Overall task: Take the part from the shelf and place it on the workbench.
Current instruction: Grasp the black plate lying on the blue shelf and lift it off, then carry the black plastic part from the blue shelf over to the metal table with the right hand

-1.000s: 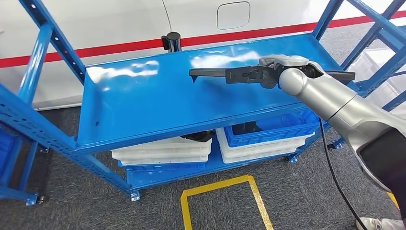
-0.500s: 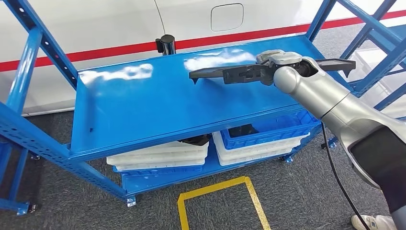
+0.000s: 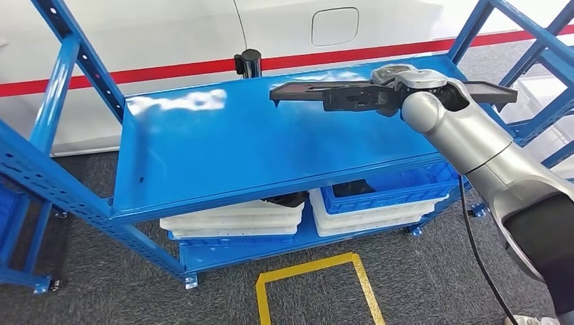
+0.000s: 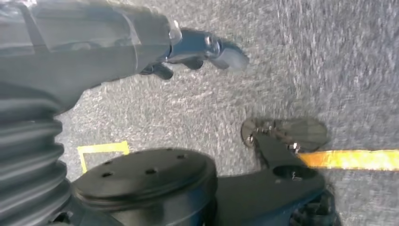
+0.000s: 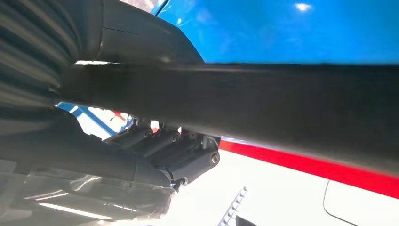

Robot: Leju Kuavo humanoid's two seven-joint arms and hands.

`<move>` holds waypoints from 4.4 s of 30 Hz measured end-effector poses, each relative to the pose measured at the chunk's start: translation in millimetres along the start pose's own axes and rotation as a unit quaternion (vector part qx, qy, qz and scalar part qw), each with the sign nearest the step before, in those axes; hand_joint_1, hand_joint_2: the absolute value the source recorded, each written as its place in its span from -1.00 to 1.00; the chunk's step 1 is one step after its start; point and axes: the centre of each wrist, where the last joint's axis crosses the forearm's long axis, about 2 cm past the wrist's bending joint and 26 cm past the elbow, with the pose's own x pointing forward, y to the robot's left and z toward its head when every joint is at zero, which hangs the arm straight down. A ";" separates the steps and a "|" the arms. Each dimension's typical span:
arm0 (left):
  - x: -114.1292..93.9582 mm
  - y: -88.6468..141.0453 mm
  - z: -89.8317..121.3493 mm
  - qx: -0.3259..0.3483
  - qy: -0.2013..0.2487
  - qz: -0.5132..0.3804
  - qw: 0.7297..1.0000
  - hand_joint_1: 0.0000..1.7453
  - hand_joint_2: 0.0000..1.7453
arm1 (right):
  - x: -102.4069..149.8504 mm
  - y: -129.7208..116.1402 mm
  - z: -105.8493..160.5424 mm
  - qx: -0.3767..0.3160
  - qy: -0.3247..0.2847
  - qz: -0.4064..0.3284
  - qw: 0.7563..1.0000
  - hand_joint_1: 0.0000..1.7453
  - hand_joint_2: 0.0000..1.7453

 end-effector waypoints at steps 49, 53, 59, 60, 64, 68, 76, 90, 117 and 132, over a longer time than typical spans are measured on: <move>4.1 -1.8 0.3 0.010 -0.003 0.008 1.000 -1.00 1.00 | 19.5 -21.3 27.2 -0.035 -0.050 -0.022 0.998 1.00 1.00; 3.9 -1.9 0.3 0.010 -0.003 0.008 1.000 -1.00 1.00 | 16.9 -21.6 26.7 -0.036 -0.048 -0.026 0.998 1.00 1.00; 4.3 -2.7 0.5 0.011 -0.005 0.006 1.000 -1.00 1.00 | 16.3 -25.5 28.6 -0.043 -0.050 -0.033 0.997 1.00 1.00; 4.5 -3.1 0.5 0.011 -0.005 0.006 1.000 -1.00 1.00 | 16.0 -27.2 29.3 -0.046 -0.051 -0.035 0.997 1.00 1.00; 3.4 -3.5 0.7 0.011 -0.005 0.005 1.000 -1.00 1.00 | 15.3 -28.1 29.6 -0.047 -0.052 -0.039 0.997 1.00 1.00; 3.0 -3.6 0.7 0.011 -0.004 0.004 1.000 -1.00 1.00 | 15.6 -26.6 28.9 -0.045 -0.052 -0.038 0.997 1.00 1.00; 2.6 -2.3 0.4 0.012 0.001 0.004 1.000 -1.00 1.00 | 15.4 -24.7 28.5 -0.041 -0.063 -0.050 0.996 1.00 1.00; 2.2 -0.9 0.2 0.013 0.001 0.008 1.000 -1.00 1.00 | 20.5 -22.9 31.4 -0.058 -0.112 -0.115 0.985 1.00 1.00; 1.8 -2.1 0.4 0.011 0.009 0.010 1.000 -1.00 1.00 | 9.4 -6.3 21.8 -0.042 -0.098 -0.112 0.988 1.00 1.00; 2.3 -1.4 0.3 0.011 0.009 0.010 1.000 -1.00 1.00 | 13.4 -4.2 21.7 -0.039 -0.100 -0.104 0.989 1.00 1.00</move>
